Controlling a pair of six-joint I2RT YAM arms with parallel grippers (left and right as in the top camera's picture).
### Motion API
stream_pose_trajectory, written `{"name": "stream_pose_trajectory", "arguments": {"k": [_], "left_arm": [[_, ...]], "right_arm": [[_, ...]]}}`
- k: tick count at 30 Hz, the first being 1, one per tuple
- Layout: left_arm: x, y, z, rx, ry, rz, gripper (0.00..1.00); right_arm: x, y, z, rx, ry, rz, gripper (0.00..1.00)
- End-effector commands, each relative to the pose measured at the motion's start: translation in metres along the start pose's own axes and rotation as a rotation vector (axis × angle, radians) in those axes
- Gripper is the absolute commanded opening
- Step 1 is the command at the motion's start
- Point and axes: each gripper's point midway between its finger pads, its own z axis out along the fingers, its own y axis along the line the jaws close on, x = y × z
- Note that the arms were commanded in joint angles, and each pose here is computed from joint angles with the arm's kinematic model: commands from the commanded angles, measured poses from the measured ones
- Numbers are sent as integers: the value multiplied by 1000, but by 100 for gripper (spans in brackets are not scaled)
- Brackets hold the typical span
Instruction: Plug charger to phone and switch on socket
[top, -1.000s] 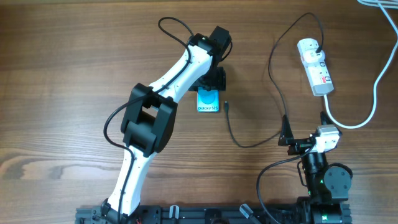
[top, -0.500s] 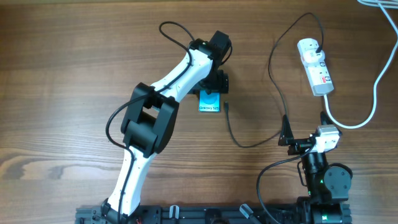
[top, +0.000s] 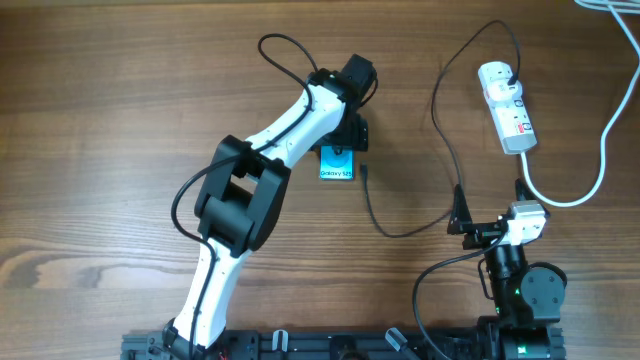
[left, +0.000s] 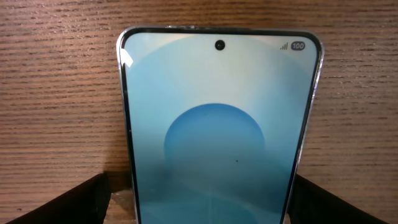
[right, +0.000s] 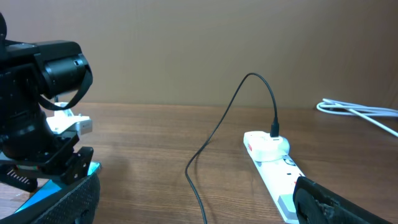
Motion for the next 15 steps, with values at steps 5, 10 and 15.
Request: {"name": "stream_pose_trajectory", "arguments": {"k": [5,10,15], "left_arm": [[25,0,19,-42,38,-21,91],[22,-2,19,-34,26,-25,86],[19,-4,19,-27,16,-24,84]], "right_arm": [[-1,-1,0,10,-6,2,100],[-1,-1,0,10,-6,2,100],[-1,-1,0,10,-6,1,100]]}}
